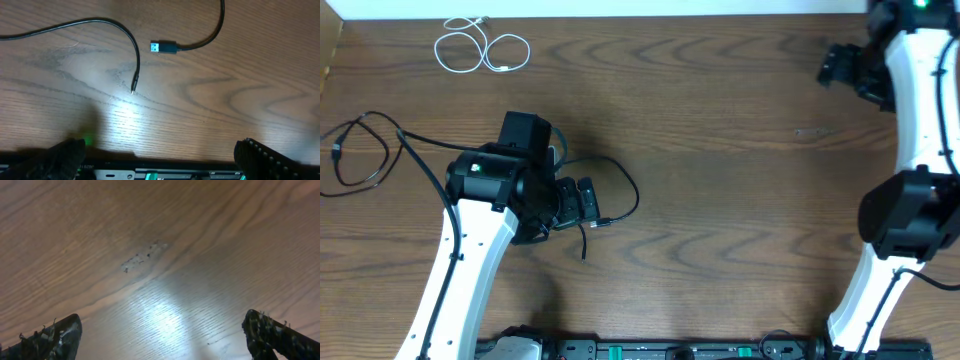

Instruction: Untangle cables

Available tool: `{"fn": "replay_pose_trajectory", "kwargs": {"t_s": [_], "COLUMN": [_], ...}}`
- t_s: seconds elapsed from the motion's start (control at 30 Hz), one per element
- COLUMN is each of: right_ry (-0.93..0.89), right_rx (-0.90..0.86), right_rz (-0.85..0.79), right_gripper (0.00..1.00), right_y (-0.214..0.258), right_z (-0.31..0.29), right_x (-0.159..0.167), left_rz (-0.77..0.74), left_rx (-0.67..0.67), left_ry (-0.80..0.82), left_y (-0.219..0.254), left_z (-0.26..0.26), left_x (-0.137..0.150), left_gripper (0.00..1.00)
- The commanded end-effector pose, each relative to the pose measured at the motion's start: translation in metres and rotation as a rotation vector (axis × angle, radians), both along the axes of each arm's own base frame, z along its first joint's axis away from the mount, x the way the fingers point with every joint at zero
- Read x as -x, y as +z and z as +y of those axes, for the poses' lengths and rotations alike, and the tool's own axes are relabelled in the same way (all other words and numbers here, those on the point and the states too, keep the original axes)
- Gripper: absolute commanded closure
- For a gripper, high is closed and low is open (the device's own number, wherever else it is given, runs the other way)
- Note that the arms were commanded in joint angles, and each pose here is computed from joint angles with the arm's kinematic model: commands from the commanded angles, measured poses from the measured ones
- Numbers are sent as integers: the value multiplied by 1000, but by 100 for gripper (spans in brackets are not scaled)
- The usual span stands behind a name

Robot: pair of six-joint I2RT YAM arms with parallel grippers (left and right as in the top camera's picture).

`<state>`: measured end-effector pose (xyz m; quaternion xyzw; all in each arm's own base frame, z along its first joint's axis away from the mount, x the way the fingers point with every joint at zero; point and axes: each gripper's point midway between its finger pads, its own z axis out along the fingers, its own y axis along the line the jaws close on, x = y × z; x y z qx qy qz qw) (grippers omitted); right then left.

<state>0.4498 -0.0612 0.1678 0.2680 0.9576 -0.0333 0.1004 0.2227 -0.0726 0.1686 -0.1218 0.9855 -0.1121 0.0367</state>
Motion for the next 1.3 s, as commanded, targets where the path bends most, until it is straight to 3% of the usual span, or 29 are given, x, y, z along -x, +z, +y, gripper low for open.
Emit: {"fn": "replay_pose_trajectory", "kwargs": {"t_s": [0.0, 0.27, 0.33, 0.43, 0.57, 0.73, 0.83, 1.03, 1.27], "right_ry": [-2, -23, -23, -23, -23, -23, -23, -23, -23], "right_rx": [-101, -101, -101, -101, -101, -101, -101, -101, -101], "right_rz": [1, 0, 0, 0, 0, 0, 0, 0, 0], "right_gripper": [1, 1, 1, 1, 1, 1, 1, 1, 1], "right_y": [-5, -5, -5, -5, -5, -5, -5, -5, -5], "right_z": [4, -6, -6, -6, -6, -6, -6, -6, -6], "right_x": [0, 1, 1, 1, 1, 1, 1, 1, 1], "left_rz": [-33, -99, -130, -147, -73, 39, 45, 100, 130], "left_rx": [-8, -3, -70, -338, -323, 70, 212, 168, -134], "left_ry": [-1, 2, 53, 313, 373, -51, -286, -412, -492], "left_y": [1, 4, 3, -3, -21, -44, -53, -87, -130], "left_z": [1, -1, 11, 69, 77, -4, -41, -67, -58], "left_x": [-8, -23, -33, -46, -51, -50, -48, -47, -53], "left_gripper": [0, 0, 0, 0, 0, 3, 3, 4, 9]}}
